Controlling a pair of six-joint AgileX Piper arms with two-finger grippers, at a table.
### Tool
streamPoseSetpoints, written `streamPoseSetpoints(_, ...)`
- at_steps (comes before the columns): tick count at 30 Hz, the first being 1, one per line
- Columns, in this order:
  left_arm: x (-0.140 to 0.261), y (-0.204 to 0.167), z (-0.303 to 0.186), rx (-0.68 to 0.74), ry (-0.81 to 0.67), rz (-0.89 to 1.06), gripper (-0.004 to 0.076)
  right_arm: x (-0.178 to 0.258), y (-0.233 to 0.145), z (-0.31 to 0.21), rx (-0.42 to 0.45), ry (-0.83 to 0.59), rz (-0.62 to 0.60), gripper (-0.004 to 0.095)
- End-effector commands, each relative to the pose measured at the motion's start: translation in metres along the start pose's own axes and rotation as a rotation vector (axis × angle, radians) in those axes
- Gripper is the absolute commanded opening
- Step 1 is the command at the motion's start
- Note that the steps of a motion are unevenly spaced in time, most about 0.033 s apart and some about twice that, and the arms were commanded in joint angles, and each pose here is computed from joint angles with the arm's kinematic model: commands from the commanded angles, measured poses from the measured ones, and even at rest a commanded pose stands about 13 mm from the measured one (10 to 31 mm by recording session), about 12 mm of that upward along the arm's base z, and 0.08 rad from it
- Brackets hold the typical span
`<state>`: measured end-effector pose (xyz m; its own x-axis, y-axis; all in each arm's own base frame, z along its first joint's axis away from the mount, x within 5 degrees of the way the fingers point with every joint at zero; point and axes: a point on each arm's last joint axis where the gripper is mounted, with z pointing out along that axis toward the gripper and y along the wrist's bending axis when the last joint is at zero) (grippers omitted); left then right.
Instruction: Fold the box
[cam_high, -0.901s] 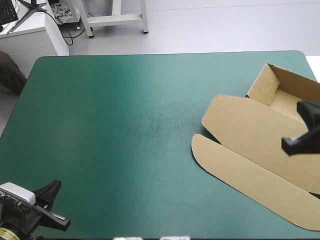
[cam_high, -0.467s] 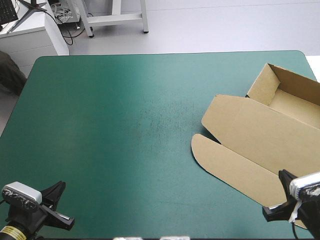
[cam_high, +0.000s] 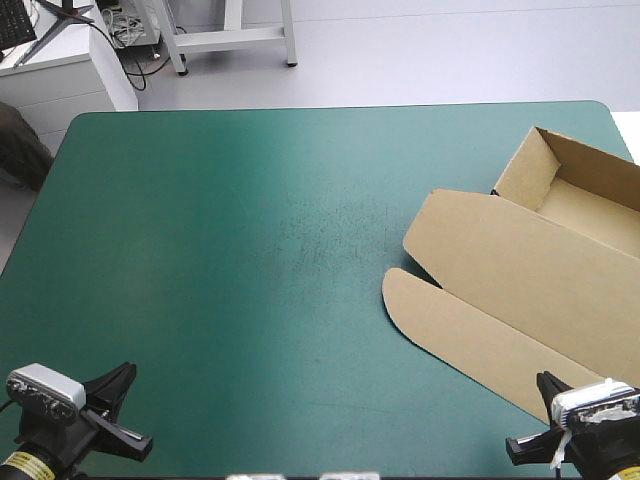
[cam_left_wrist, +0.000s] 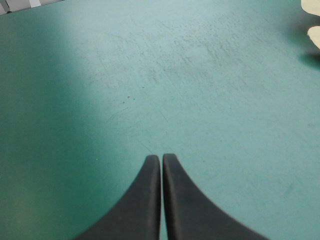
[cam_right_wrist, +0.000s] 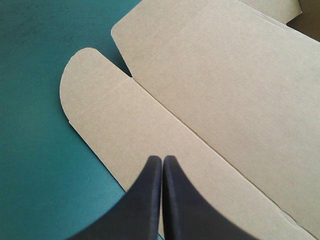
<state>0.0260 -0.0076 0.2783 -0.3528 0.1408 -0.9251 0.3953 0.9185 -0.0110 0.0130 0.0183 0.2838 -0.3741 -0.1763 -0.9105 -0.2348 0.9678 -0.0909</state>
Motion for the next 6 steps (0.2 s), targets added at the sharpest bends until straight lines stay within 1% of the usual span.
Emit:
streamPoseSetpoints(1,-0.0121,-0.0012,-0.0019,0.015,-0.079,-0.013,-0.001,-0.0127,-0.0019,-0.0031,0.014,-0.088,-0.002,-0.0019)
streamPoseSetpoints(6,-0.0121,-0.0012,-0.0019,0.015,-0.079,-0.013,-0.001,-0.0127,-0.0019,-0.0031,0.014,-0.088,-0.002,-0.0019)
